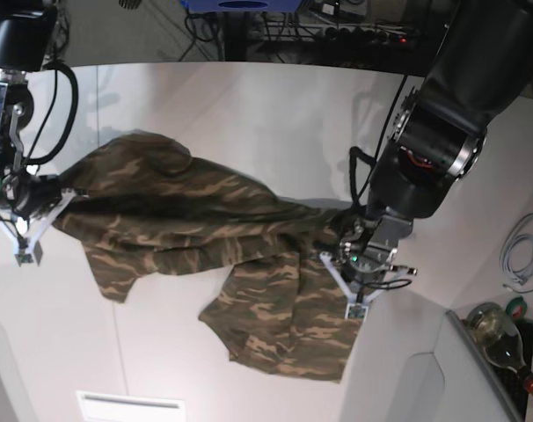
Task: Layout the t-shirt on the table in an organized manner, then fold the t-shirt properly
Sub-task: 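Pull the shirt taut between both grippers and lay it flat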
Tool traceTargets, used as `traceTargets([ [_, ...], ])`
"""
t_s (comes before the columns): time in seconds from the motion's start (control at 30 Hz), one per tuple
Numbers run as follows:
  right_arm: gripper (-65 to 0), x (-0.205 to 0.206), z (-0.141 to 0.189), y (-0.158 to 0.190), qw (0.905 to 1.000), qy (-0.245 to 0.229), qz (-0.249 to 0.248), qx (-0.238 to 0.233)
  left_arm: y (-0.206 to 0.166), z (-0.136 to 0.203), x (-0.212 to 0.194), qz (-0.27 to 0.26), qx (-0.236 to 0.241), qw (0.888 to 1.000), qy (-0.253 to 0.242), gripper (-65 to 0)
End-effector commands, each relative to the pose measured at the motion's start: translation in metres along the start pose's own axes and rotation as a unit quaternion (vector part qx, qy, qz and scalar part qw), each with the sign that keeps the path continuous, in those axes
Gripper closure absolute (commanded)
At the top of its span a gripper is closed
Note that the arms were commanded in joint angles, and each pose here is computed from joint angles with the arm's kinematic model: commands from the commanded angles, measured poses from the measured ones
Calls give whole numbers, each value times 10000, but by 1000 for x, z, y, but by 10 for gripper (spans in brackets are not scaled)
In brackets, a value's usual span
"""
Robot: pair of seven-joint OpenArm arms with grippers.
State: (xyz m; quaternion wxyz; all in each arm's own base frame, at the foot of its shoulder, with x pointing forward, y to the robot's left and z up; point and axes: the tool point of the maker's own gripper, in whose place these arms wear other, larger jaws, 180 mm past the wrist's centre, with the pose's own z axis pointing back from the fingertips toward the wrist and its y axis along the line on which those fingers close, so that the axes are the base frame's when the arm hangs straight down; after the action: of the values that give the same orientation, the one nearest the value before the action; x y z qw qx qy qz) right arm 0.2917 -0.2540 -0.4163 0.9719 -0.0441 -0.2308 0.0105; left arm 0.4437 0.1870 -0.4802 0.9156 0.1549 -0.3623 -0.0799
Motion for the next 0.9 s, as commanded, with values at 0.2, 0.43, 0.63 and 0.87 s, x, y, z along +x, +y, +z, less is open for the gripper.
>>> traceTargets([
  [0.2, -8, 10, 1, -18, 9997, -106, -148, -171, 59, 27, -12, 707, 777, 9943, -155, 0],
  [0.43, -8, 8, 1, -18, 9997, -82, -139, -168, 74, 81, 5, 2238, 541, 9722, -419, 0],
  [0.63, -8, 6, 1, -18, 9998, -44, -139, -167, 70, 46, 55, 1750, 699, 9797, -681, 0],
  [0.87, -8, -3, 0, -17, 9998, 34, -129, -161, 55, -3, 44, 12, 847, 9955, -414, 0],
])
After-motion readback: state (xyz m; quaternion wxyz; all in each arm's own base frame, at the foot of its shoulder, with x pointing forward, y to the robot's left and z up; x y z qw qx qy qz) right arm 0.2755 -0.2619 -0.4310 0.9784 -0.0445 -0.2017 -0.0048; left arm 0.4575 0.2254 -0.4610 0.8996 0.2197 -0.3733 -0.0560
